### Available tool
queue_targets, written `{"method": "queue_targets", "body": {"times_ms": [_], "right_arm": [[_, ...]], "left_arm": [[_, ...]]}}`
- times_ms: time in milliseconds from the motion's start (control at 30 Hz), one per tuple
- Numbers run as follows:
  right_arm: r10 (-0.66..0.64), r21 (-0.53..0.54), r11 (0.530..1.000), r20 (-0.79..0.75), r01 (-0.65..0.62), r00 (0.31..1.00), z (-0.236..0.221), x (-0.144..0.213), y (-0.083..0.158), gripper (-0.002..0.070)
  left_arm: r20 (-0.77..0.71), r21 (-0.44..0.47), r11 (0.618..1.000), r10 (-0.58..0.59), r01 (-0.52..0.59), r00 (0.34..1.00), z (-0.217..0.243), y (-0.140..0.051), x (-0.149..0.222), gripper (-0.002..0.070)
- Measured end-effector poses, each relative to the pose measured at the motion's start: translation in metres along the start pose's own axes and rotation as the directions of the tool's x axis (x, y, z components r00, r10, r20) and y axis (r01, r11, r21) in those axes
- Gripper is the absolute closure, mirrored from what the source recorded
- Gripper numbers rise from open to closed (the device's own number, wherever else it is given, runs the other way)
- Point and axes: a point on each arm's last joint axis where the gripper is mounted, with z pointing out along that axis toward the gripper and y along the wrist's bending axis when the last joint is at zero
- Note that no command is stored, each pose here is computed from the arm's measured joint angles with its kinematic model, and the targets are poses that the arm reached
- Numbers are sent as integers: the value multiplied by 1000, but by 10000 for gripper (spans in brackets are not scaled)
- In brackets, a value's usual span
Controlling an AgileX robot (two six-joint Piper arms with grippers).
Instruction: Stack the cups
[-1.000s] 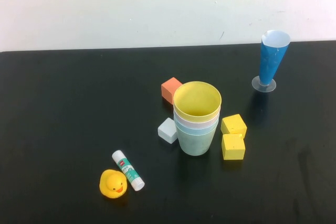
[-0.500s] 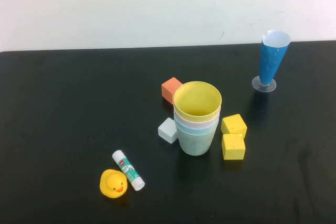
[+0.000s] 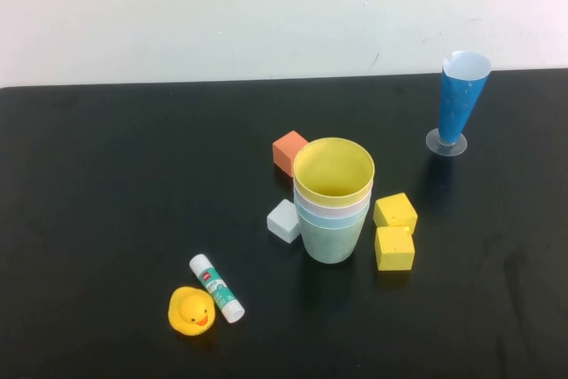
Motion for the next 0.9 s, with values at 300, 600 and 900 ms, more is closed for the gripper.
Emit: {"method": "queue_targets", "body": {"times_ms": [300, 600, 900], "right_arm": [[0, 0, 1000, 1, 0, 1000, 0, 0, 0, 678], [0, 0, 1000, 2, 0, 1000, 0, 0, 0, 678], [0, 0, 1000, 2, 0, 1000, 0, 0, 0, 678]], "left_arm": [[23, -74, 997, 30, -28, 999, 0, 2, 0, 675], [35, -125, 991, 58, -54, 998, 0, 4, -1, 675], [33, -128, 989, 79, -74, 996, 0, 4, -1, 675]]}}
